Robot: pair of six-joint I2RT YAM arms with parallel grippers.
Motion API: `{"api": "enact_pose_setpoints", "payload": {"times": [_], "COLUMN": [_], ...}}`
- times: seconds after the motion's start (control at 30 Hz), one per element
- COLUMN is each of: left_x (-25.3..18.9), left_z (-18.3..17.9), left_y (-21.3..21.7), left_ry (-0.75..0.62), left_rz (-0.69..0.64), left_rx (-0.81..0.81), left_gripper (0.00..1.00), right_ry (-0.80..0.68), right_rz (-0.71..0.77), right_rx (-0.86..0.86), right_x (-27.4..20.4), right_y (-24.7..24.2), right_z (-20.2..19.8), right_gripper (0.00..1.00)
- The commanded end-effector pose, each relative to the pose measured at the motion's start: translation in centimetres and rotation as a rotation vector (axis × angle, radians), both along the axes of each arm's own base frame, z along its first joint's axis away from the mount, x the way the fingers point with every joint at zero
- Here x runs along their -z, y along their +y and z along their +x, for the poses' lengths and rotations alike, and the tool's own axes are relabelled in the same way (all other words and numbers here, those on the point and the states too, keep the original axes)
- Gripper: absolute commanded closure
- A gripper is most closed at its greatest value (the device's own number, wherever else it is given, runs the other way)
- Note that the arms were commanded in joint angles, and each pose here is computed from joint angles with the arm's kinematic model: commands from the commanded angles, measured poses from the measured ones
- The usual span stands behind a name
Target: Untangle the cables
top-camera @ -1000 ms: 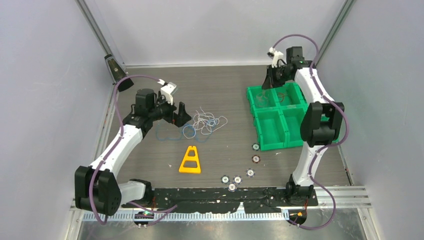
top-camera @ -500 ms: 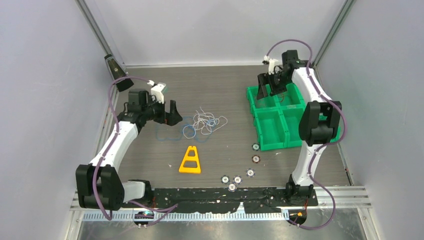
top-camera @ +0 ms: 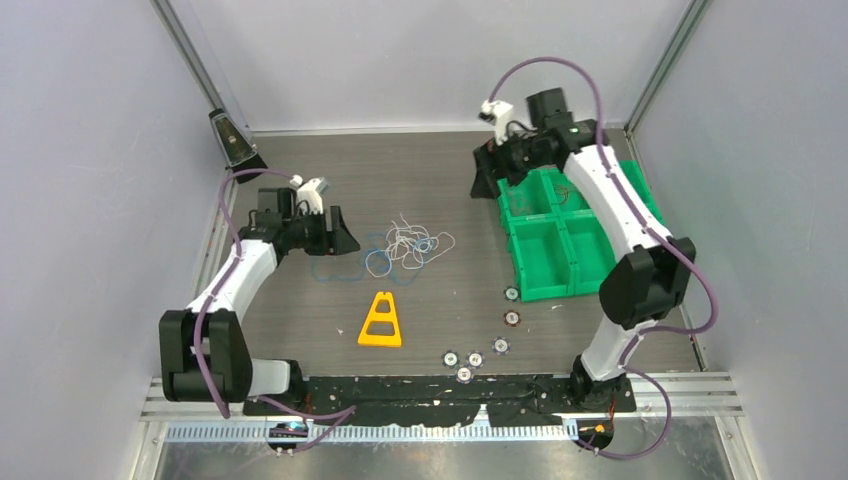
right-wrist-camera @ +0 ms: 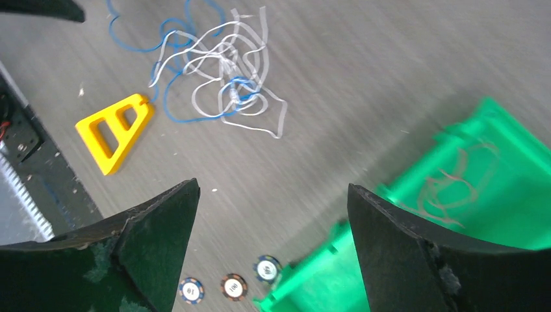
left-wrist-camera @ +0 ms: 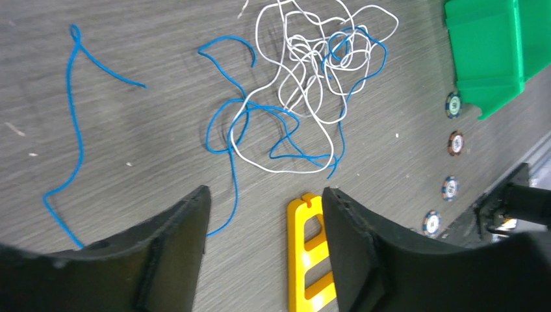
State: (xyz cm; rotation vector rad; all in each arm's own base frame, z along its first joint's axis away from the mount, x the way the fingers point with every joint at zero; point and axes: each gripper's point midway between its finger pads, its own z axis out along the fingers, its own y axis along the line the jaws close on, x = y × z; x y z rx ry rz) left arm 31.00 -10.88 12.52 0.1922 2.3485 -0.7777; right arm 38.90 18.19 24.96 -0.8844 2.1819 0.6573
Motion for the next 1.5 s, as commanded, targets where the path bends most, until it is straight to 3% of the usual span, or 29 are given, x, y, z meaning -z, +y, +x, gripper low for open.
{"api": "enact_pose_setpoints", "payload": {"times": [0.0,0.1,0.3,0.53,0.9,1.03,1.07,1.1,1.13,1.2,1.33,1.47], "left_x": [-0.8,-0.9,-1.1,-0.4,-0.3,-0.3,-0.3,-0.2,-0.2,-0.5,-3.5,-7.7], "left_z": [1.1,1.6,2.6,3.2,2.6,2.7,2.9,3.1,3.4,4.0,4.9,5.1], "left_y": [-1.5,-2.8,-6.2,-9.3,-12.3,-13.5,-13.7,-13.7,-13.7,-13.6,-12.9,-12.2], "left_ry": [0.006,0.004,0.017,0.062,0.051,0.051,0.053,0.054,0.049,0.026,-0.171,-0.482], "left_rz": [-0.072,-0.079,-0.100,-0.125,-0.123,-0.148,-0.152,-0.150,-0.145,-0.134,-0.131,-0.090], "left_rx": [0.038,0.080,0.171,0.235,0.333,0.345,0.337,0.324,0.309,0.275,0.218,0.268], "left_gripper": [0.41,0.45,0.50,0.51,0.37,0.35,0.33,0.29,0.25,0.18,0.03,0.00], "right_ry": [0.096,0.162,0.200,0.229,0.197,0.231,0.241,0.252,0.261,0.289,0.171,0.078], "right_rz": [0.019,0.007,0.008,-0.075,-0.221,-0.245,-0.239,-0.214,-0.191,-0.030,0.219,0.359], "right_rx": [-0.121,-0.161,-0.135,-0.117,-0.101,-0.078,-0.076,-0.089,-0.095,-0.179,-0.258,-0.298], "right_x": [4.2,7.4,11.1,14.6,19.0,21.1,21.2,20.9,20.6,17.6,7.7,-1.1], "right_y": [5.2,8.5,12.5,12.0,9.1,8.1,8.2,8.6,8.9,11.1,13.5,14.1], "right_z": [-1.0,-1.4,0.3,0.4,0.2,0.3,0.1,-0.2,-0.4,-1.7,-2.9,-4.5], "right_gripper": [0.15,0.23,0.30,0.37,0.39,0.49,0.57,0.63,0.78,0.92,0.95,0.95]}}
